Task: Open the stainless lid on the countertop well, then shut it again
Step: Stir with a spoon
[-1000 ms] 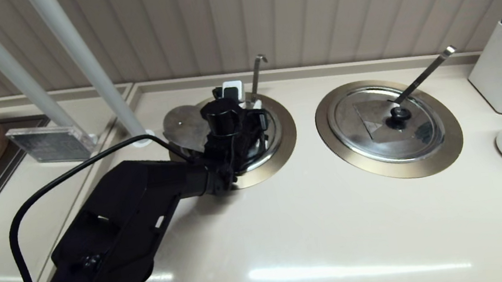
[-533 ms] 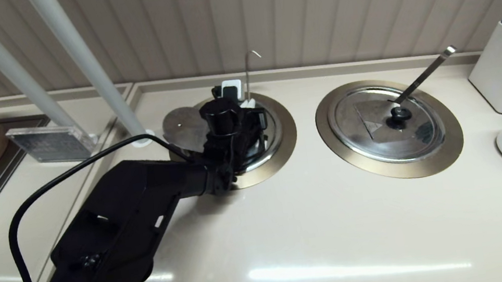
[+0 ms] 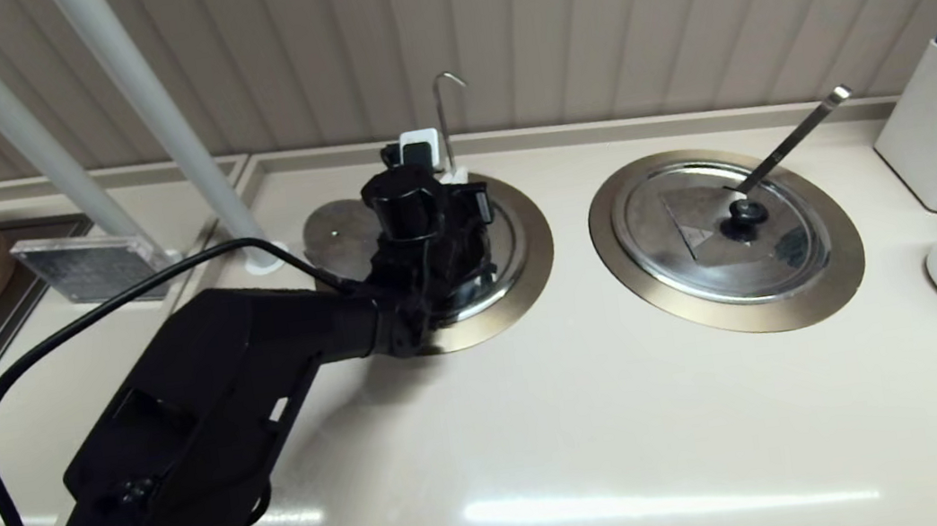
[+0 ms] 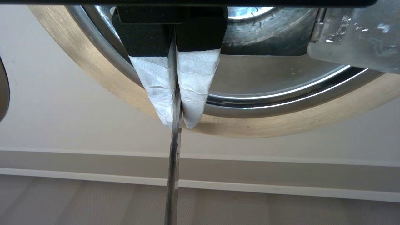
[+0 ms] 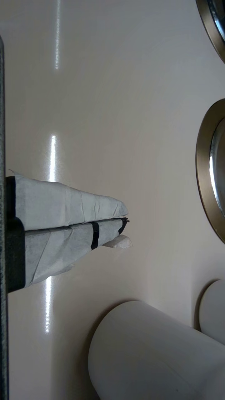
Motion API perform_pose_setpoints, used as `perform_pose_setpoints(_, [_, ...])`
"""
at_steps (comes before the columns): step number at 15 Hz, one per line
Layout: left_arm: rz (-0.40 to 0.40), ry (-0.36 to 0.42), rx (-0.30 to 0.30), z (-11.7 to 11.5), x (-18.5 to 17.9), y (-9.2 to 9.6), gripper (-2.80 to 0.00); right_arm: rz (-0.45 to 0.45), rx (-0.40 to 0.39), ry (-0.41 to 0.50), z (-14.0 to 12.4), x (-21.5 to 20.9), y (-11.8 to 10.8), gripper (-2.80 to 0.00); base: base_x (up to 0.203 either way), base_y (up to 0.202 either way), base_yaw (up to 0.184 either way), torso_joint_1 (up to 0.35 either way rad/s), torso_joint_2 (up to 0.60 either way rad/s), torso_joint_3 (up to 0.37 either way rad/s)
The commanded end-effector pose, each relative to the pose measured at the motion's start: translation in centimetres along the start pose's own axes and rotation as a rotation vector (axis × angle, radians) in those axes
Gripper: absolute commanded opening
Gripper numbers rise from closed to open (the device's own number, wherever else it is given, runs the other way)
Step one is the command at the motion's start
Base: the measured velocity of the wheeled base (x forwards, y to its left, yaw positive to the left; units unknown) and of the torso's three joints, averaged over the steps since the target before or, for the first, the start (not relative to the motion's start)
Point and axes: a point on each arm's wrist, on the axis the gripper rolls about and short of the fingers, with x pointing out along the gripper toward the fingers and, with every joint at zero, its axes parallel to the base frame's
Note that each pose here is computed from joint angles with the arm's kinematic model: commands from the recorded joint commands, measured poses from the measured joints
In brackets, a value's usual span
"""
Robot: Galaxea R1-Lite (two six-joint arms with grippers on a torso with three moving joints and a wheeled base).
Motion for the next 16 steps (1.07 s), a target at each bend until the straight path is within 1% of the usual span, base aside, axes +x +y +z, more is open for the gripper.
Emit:
perform_pose_setpoints(1, [0.007,-0.012,-0.007,2.1,-0.6,0.2,-2.8,0.001,0.0,0.004,-0.1,0.0,0.0,-2.8,0.0,0.0,0.0,0.0,0.0,0.0])
perform_pose_setpoints(3, [0.027,0.005,-0.003,4.0,-1.3,0.4,-2.8,0.0,0.0,0.004,-0.1,0.0,0.0,-2.8,0.0,0.0,0.0,0.0,0.0,0.0])
perform_pose_setpoints(4, [0.034,0.0,-0.005,5.3,-1.7,0.6,-2.8,0.0,0.0,0.004,-0.1,0.0,0.0,-2.8,0.0,0.0,0.0,0.0,0.0,0.0])
perform_pose_setpoints(5, [0.038,-0.013,-0.011,7.3,-2.3,0.8,-2.8,0.0,0.0,0.004,-0.1,0.0,0.0,-2.8,0.0,0.0,0.0,0.0,0.0,0.0])
perform_pose_setpoints(6, [0.041,0.001,-0.01,8.0,-2.9,1.0,-2.8,0.0,0.0,0.004,-0.1,0.0,0.0,-2.8,0.0,0.0,0.0,0.0,0.0,0.0])
perform_pose_setpoints(8, [0.038,0.028,-0.005,7.4,-3.0,1.0,-2.8,0.0,0.0,0.004,-0.1,0.0,0.0,-2.8,0.0,0.0,0.0,0.0,0.0,0.0])
perform_pose_setpoints(11, [0.035,0.039,0.002,6.8,-3.0,0.9,-2.8,0.0,0.0,0.004,-0.1,0.0,0.0,-2.8,0.0,0.0,0.0,0.0,0.0,0.0])
perform_pose_setpoints(13, [0.036,0.051,0.018,6.3,-2.9,0.9,-2.8,0.0,0.0,0.004,-0.1,0.0,0.0,-2.8,0.0,0.0,0.0,0.0,0.0,0.0])
perform_pose_setpoints(15, [0.032,0.044,0.009,6.2,-2.7,0.8,-2.8,0.0,0.0,0.004,-0.1,0.0,0.0,-2.8,0.0,0.0,0.0,0.0,0.0,0.0])
perform_pose_setpoints(16, [0.03,0.045,-0.003,5.7,-2.6,0.7,-2.8,0.0,0.0,0.004,-0.1,0.0,0.0,-2.8,0.0,0.0,0.0,0.0,0.0,0.0])
